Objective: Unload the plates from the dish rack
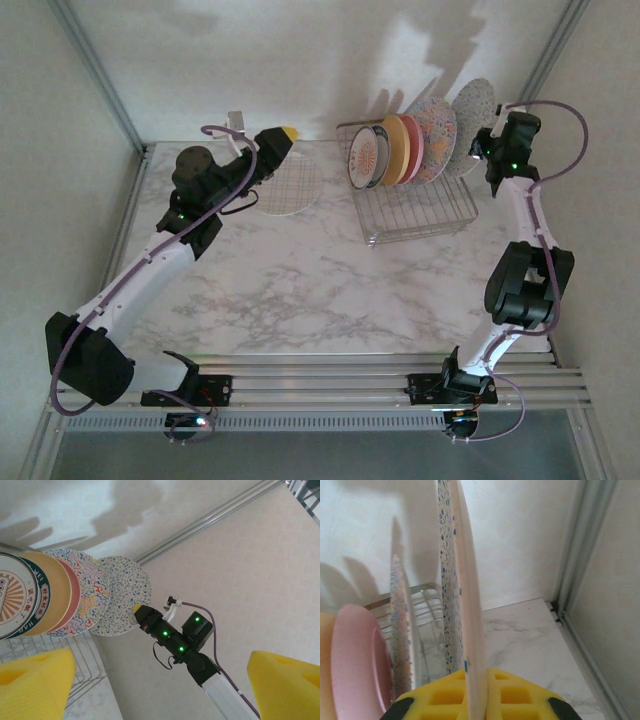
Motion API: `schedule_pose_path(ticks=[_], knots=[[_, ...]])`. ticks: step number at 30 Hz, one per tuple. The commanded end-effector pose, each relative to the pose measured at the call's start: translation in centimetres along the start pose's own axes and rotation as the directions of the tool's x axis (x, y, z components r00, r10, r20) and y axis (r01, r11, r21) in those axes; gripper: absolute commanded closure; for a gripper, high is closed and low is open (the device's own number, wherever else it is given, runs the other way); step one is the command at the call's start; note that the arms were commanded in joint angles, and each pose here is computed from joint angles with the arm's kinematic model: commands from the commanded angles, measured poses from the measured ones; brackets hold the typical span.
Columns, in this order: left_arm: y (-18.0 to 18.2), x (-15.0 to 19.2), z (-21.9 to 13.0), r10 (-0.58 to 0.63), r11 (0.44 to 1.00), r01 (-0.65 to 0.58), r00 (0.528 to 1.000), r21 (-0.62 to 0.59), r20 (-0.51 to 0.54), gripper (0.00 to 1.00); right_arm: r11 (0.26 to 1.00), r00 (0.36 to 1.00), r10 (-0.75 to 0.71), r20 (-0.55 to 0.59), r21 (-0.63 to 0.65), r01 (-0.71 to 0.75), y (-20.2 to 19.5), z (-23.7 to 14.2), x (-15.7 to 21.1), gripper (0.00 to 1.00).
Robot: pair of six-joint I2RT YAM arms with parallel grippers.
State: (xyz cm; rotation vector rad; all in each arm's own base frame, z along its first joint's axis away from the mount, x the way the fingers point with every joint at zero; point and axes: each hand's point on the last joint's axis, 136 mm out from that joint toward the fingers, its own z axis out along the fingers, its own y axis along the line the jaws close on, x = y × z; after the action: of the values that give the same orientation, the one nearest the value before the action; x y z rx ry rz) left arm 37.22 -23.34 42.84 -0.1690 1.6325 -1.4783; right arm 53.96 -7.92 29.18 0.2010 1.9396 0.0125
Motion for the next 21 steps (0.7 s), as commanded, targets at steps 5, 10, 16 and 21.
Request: schedule_pose_path(ticks=[5,10,16,21], knots=[[-2.7,0.0,0.2,0.019,0.996,-0.018,1.000,0.090,-0.007,0.11,0.997,0.989,-0.021,0.149,0.074,0.010,-0.9,-4.6,-4.6,1.00],[-2.4,0.1,0.7,0.007,0.996,-0.005,1.000,0.087,-0.013,0.11,0.997,0.989,-0.035,0.147,0.080,0.023,-0.5,-6.6,-4.5,1.00],[-0.9,0.5,1.9,-0.051,0.997,0.052,0.998,0.048,-0.032,0.11,0.986,0.989,-0.040,0.146,0.165,0.016,-0.4,-10.8,-4.9,1.00],[-0.4,1.1,3.2,-0.123,0.991,0.126,0.991,0.052,-0.058,0.11,0.983,0.991,0.004,0.134,0.184,-0.029,0.2,-14.8,-4.5,1.00]])
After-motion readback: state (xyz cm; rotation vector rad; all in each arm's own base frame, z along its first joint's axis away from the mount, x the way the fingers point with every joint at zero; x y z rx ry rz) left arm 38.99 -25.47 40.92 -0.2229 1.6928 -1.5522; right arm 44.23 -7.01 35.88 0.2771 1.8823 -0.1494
